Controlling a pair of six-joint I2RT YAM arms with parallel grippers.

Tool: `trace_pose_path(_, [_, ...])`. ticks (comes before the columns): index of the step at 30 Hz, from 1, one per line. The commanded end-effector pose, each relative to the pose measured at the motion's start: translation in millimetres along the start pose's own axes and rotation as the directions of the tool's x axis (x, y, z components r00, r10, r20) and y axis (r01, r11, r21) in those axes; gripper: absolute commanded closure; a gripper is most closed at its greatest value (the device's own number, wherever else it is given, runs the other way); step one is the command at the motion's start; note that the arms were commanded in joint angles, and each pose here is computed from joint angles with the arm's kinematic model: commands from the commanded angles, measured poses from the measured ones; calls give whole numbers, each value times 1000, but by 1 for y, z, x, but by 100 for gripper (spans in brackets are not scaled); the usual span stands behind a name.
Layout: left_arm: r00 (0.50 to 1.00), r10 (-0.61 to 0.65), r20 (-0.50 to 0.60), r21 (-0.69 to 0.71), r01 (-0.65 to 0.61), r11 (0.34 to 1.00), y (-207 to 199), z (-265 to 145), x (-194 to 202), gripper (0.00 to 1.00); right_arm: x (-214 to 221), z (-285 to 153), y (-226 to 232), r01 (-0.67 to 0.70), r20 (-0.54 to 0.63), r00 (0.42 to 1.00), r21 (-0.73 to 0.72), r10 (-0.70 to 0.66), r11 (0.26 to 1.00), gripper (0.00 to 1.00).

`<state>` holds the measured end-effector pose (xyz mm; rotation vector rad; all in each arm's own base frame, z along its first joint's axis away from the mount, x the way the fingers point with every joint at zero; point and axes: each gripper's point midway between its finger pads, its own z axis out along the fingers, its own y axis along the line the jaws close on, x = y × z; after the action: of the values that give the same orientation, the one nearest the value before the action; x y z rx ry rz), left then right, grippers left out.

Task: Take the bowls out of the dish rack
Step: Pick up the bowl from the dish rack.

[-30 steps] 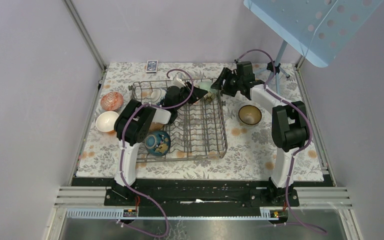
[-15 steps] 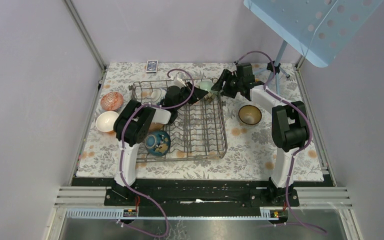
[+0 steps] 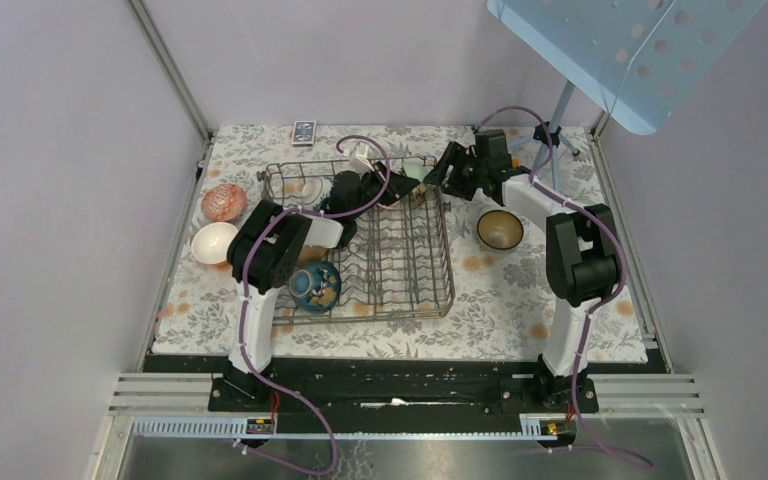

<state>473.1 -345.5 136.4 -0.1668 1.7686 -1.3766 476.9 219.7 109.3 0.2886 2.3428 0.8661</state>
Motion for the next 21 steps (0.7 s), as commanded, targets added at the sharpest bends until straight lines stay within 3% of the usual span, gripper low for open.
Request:
trace_pose_path(1, [993, 69, 100, 206, -89, 975, -73, 0, -42, 100, -33, -29, 26, 12, 114, 993, -76, -4, 997, 25])
trace_pose_path(7, [993, 51, 104, 275, -78, 958, -89, -5, -49, 100, -41, -45, 36, -8, 148, 989, -110, 25, 994, 20])
trace_pose_path(21, [993, -9, 116, 367, -34, 930, -120, -19, -66, 100, -46, -73, 57, -33, 173, 983, -186, 66, 982, 19])
